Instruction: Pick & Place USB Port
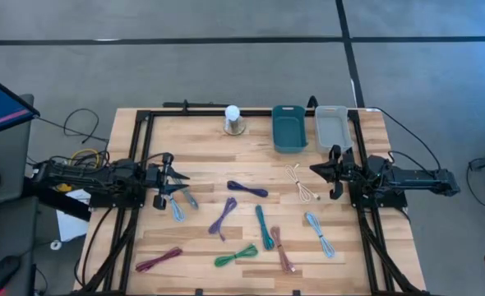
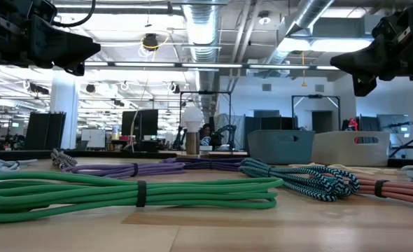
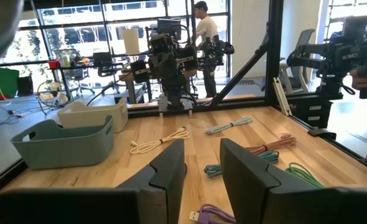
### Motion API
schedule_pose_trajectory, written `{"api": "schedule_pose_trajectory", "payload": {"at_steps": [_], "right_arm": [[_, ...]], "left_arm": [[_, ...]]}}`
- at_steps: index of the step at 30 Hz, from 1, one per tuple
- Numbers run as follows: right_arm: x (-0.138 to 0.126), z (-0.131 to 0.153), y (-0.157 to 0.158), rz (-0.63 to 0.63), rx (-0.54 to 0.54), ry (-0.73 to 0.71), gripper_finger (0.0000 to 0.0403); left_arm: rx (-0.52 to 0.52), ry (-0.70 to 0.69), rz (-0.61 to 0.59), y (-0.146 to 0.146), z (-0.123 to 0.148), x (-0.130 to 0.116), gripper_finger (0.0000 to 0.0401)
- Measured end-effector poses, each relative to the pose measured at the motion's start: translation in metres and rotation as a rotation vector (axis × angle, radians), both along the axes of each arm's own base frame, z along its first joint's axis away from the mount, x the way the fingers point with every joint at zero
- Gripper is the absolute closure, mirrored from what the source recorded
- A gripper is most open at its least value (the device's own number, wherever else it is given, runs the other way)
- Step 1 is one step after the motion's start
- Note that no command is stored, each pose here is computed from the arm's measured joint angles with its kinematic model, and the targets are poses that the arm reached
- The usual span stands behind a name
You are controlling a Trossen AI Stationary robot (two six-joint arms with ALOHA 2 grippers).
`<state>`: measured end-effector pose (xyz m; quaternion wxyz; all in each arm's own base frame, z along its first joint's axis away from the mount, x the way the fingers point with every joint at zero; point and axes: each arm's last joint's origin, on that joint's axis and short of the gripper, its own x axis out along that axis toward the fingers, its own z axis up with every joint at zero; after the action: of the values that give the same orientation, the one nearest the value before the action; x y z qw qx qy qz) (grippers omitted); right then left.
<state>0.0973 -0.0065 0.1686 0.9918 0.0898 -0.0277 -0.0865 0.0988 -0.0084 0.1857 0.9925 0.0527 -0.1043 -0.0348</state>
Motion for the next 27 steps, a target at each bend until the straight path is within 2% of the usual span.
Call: {"api": "schedule_pose_trajectory", "payload": {"at_steps": [27], "right_arm": [[0.0000,0.0001,-0.0001,-0.001,-0.001,-0.001,0.0400]], "left_arm": [[-0.001,-0.009,0.000,0.0000,0.0008,-0.0002,0.0297]]}}
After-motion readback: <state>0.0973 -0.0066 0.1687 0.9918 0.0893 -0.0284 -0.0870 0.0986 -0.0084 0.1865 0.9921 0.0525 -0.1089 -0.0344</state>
